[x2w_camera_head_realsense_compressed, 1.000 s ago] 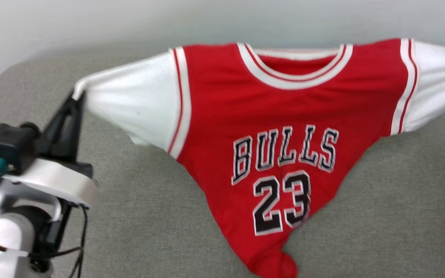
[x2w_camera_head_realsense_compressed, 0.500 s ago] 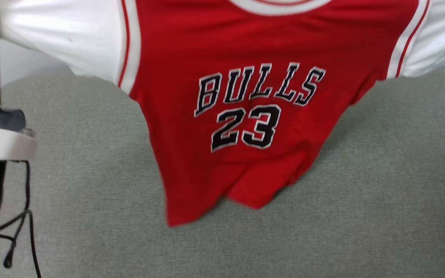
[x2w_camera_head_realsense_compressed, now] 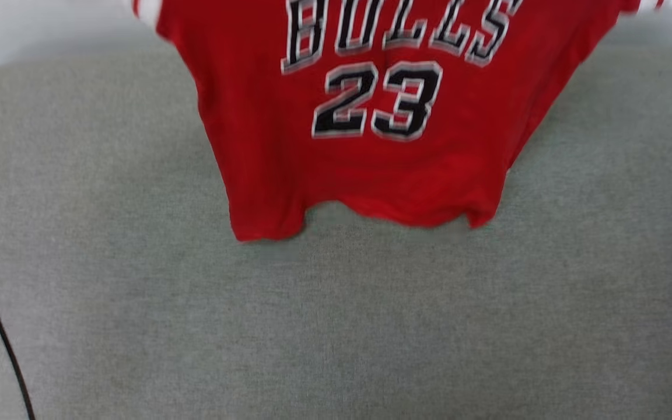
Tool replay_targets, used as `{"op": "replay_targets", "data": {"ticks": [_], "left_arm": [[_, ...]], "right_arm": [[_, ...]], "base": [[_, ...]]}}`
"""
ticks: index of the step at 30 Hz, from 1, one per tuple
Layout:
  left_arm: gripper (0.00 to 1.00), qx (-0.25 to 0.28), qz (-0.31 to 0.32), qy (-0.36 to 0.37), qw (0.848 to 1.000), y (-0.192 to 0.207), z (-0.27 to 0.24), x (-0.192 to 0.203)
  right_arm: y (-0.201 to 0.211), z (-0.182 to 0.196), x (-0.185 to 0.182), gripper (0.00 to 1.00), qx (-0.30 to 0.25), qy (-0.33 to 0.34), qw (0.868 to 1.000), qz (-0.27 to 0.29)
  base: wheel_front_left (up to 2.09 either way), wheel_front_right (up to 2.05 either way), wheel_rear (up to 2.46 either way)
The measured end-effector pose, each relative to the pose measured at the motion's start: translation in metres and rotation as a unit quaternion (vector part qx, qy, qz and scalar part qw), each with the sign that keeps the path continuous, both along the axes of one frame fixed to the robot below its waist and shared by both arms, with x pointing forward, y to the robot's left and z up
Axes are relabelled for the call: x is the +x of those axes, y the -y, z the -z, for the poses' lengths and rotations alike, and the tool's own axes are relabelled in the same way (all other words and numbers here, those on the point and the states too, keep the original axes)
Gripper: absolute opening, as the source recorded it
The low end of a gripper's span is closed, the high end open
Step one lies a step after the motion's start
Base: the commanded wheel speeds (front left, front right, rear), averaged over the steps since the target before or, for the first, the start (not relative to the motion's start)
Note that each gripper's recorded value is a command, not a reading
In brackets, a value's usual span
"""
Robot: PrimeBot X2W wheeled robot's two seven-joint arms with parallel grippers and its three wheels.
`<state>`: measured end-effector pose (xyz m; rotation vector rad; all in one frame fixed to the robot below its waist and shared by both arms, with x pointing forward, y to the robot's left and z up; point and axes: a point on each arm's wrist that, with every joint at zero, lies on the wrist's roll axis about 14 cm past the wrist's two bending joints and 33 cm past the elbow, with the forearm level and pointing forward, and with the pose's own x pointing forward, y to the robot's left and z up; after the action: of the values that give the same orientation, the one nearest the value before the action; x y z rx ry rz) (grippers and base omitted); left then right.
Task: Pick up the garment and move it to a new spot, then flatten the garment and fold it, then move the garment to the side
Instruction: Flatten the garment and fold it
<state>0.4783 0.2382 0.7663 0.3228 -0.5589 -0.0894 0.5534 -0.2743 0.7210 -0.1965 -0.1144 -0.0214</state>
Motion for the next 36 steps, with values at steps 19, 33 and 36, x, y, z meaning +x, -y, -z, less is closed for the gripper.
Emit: {"op": "replay_targets", "data": {"ticks": [19, 33, 36], "left_arm": [[0.00, 0.098, -0.033, 0.039, 0.994, -0.018, 0.008, 0.182], [0.00, 0.085, -0.047, -0.004, 0.995, -0.028, 0.061, 0.228], [0.00, 0.076, -0.037, -0.034, 0.996, -0.025, 0.092, 0.223]], "right_arm": [[0.013, -0.003, 0.157, 0.00, 0.021, 0.101, 0.993, 0.059], [-0.011, 0.077, 0.208, 0.00, 0.049, 0.087, 0.994, 0.046], [-0.022, 0.110, 0.208, 0.00, 0.044, 0.052, 0.997, 0.033]], "base": [[0.00, 0.00, 0.00], [0.00, 0.00, 0.00], [0.00, 0.00, 0.00]]}}
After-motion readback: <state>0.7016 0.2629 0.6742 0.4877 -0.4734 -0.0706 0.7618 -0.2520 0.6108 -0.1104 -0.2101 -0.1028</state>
